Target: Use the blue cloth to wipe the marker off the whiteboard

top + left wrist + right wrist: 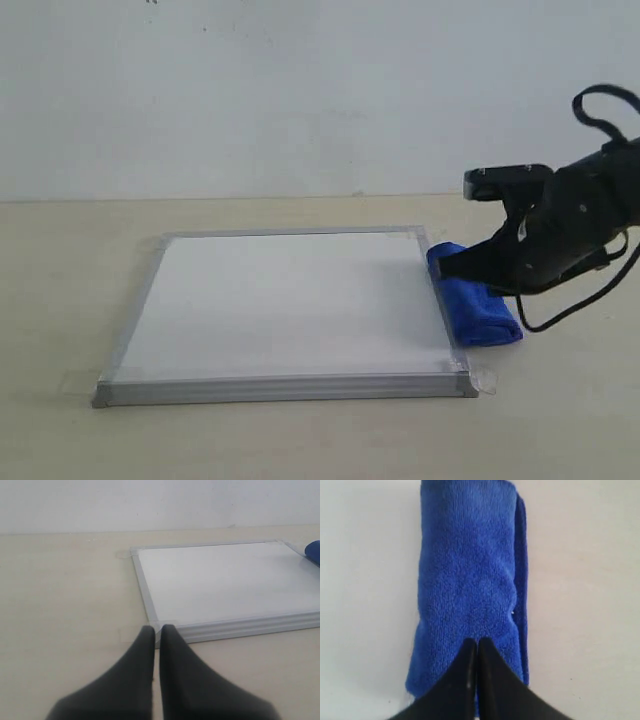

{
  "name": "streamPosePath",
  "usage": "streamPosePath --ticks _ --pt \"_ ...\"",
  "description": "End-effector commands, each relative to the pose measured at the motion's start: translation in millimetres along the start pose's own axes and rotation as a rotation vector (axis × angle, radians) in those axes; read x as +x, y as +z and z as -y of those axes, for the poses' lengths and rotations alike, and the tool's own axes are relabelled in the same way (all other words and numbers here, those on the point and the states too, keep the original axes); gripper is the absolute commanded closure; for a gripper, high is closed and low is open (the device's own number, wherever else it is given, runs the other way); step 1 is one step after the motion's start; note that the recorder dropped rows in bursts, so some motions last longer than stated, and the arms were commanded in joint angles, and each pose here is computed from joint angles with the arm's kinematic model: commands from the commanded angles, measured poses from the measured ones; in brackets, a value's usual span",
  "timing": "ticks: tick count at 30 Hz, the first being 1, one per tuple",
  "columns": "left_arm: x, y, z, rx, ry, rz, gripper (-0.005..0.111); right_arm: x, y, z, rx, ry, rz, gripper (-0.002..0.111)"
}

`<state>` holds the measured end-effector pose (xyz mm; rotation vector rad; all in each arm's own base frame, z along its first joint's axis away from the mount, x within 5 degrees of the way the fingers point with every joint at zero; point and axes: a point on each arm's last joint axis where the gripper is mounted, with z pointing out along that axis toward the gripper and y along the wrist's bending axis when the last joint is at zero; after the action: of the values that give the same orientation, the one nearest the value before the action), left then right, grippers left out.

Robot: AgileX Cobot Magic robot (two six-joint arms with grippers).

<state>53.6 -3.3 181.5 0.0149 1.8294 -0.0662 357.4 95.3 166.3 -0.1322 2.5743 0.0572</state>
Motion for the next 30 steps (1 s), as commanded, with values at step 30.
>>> streamPosePath --ticks 30 --pt "-1.4 -0.4 0.3 0.003 -0.008 0.01 0.103 42.6 -200.0 -79.3 -0.213 -0.193 -0.038 0.108"
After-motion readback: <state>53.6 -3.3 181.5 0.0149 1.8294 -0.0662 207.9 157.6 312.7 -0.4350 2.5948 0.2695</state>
